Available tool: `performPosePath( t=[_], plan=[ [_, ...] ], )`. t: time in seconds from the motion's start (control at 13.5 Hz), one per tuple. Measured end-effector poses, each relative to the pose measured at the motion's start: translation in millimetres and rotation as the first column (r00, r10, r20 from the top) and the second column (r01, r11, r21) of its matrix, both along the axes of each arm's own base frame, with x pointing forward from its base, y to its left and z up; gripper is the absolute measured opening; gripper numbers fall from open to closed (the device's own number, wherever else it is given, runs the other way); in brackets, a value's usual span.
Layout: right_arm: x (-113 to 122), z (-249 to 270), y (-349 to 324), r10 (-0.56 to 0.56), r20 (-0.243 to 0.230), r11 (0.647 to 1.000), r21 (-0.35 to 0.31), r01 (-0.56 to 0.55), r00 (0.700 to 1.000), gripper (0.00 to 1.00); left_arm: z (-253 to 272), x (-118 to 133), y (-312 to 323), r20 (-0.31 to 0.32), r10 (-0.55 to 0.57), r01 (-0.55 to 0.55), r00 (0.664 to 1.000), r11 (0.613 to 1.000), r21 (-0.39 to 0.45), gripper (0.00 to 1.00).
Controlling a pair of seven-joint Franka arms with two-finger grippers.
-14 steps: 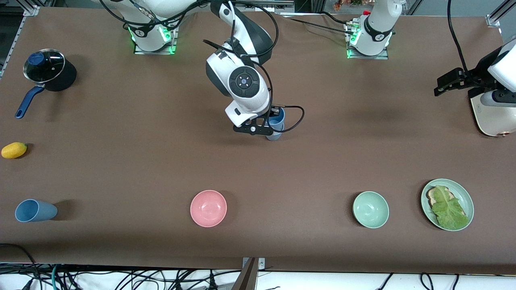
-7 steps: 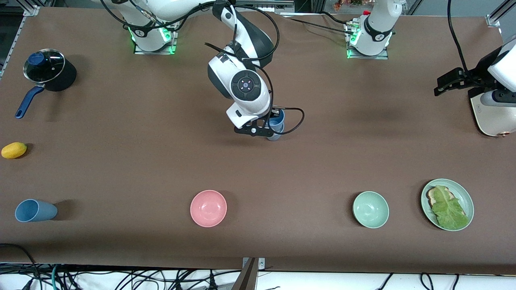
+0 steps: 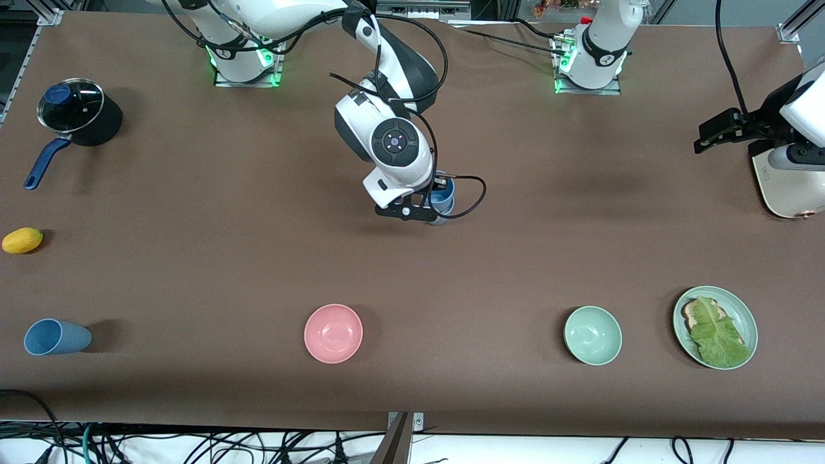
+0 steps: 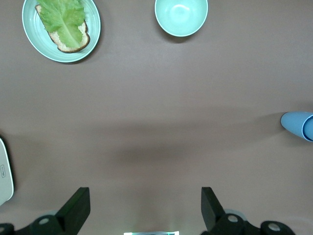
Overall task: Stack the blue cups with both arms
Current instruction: 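Open the right gripper to release the stacked cup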
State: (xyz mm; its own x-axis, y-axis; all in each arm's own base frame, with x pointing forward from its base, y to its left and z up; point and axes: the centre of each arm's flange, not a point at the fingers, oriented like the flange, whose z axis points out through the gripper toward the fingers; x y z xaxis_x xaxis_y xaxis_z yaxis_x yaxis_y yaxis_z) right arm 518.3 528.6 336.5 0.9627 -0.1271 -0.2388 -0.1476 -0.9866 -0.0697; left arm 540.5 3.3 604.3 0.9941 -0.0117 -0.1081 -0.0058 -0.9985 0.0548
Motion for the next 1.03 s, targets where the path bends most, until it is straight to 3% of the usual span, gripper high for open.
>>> performPosePath(
  t=[0.07,0.22,0.74,1.03],
  plan=[
    [-0.9,-0.2,0.9,0.000,0.000,1.000,0.000,0.000,1.000,0.05,0.0,0.0,0.0,0.000,0.000,0.000,1.000,1.000,0.000,1.00],
    [-1.8,0.0,2.1,-0.001,0.001,1.000,0.000,0.001,1.000,0.20,0.0,0.0,0.0,0.000,0.000,0.000,1.000,1.000,0.000,1.00],
    [-0.1,1.7,2.4,0.005,0.018,1.000,-0.002,-0.005,1.000,0.96,0.3,0.0,-0.1,0.001,0.000,0.000,1.000,1.000,0.000,1.00],
    [10.2,12.4,-9.5,0.042,0.019,0.999,-0.010,-0.041,0.999,1.00,0.5,0.1,-2.5,0.001,-0.005,0.005,1.000,1.000,0.000,1.00]
  ],
)
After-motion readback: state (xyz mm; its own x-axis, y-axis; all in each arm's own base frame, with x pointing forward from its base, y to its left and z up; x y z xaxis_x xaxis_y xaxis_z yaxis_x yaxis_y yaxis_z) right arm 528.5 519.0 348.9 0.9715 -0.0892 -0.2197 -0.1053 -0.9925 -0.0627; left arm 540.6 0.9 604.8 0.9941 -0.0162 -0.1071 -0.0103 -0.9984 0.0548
